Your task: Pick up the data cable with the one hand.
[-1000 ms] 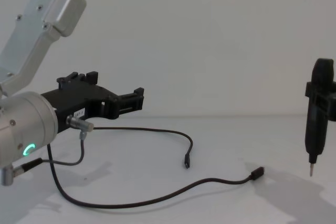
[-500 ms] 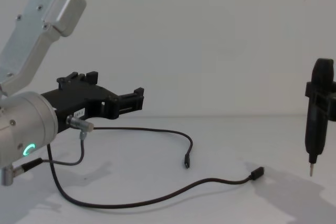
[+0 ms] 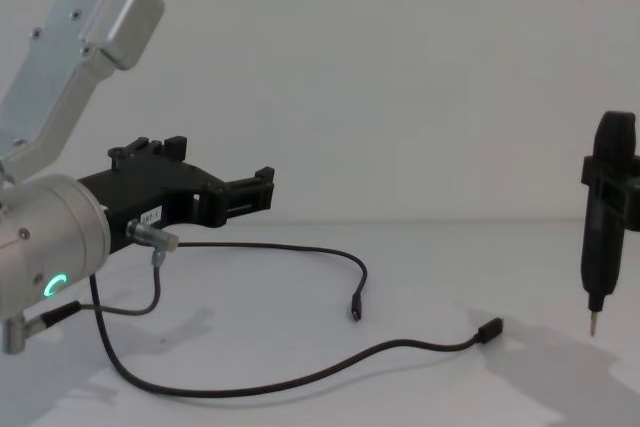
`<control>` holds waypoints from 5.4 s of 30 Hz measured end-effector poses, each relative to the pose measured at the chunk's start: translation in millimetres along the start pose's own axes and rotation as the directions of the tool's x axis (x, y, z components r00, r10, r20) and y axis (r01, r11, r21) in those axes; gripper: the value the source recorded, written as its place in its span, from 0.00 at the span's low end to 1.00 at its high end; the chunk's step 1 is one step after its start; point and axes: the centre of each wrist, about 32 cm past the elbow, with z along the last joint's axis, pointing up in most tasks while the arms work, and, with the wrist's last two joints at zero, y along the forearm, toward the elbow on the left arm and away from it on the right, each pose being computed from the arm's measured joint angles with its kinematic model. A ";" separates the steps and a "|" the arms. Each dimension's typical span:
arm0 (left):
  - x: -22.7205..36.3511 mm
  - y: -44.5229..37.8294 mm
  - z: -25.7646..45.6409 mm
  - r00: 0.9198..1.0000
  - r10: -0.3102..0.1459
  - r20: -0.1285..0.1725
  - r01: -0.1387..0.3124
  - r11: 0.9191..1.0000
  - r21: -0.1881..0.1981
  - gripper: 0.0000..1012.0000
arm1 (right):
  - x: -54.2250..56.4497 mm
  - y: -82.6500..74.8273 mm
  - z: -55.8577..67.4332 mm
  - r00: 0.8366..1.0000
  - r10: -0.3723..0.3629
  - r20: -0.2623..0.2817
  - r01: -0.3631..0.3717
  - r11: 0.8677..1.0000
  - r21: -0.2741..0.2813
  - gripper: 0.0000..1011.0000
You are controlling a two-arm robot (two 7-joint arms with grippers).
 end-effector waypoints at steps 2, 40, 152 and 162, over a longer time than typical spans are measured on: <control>0.0 0.0 0.0 1.000 0.000 0.000 0.000 1.000 0.000 0.99 | 0.0 0.0 0.0 1.000 0.000 0.000 0.000 1.000 0.000 0.28; 20.3 4.1 24.3 0.915 -0.402 -0.050 0.404 0.899 0.169 0.99 | 0.0 0.0 0.0 1.000 0.000 0.000 0.000 1.000 0.000 0.28; -8.6 -52.6 31.4 0.820 -0.556 -0.134 0.567 0.761 0.315 0.04 | 17.1 13.6 45.6 0.999 0.037 -0.017 -0.034 0.989 0.144 0.28; 0.7 -44.0 36.5 0.811 -0.580 -0.079 0.577 0.771 0.269 0.04 | 23.9 23.5 63.8 0.994 0.082 -0.066 -0.069 0.982 0.176 0.28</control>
